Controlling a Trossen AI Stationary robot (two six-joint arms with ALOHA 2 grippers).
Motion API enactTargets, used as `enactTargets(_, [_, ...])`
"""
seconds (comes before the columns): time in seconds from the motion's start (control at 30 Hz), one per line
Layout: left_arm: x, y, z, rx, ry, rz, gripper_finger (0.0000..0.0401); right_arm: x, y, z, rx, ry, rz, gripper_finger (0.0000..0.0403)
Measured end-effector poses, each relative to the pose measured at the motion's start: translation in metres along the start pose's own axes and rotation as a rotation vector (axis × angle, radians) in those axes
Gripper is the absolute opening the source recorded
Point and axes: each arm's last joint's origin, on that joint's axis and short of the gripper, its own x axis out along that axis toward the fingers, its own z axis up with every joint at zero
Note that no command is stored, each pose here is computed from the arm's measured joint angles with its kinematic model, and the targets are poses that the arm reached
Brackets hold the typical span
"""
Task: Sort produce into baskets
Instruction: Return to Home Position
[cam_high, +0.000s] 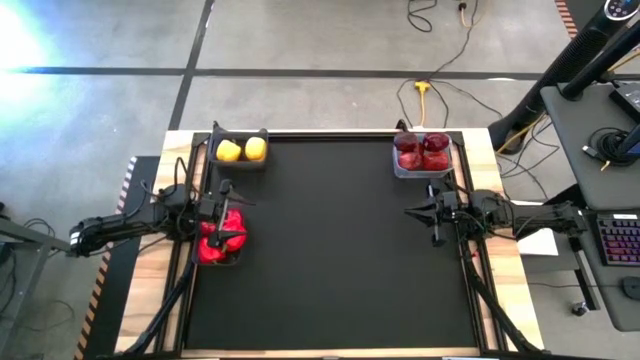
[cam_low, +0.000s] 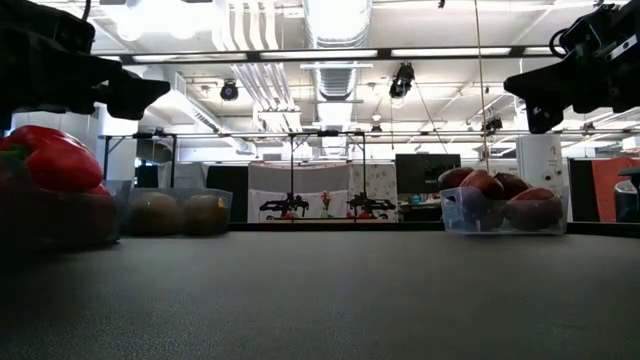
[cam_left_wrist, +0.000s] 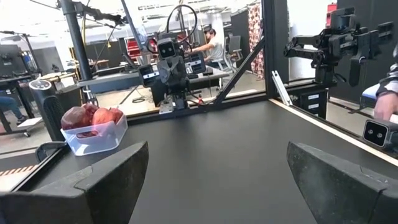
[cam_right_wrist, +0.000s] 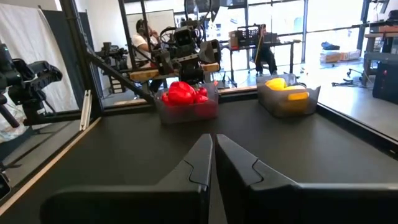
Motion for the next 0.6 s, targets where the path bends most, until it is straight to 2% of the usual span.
enactTargets(0.6, [-0.0001, 0.0001, 0.0010, 0.002, -0.006, 0.001, 0.0364, 0.0000, 0.0000, -0.0002, 0.000, 0.001, 0.000, 0.0013])
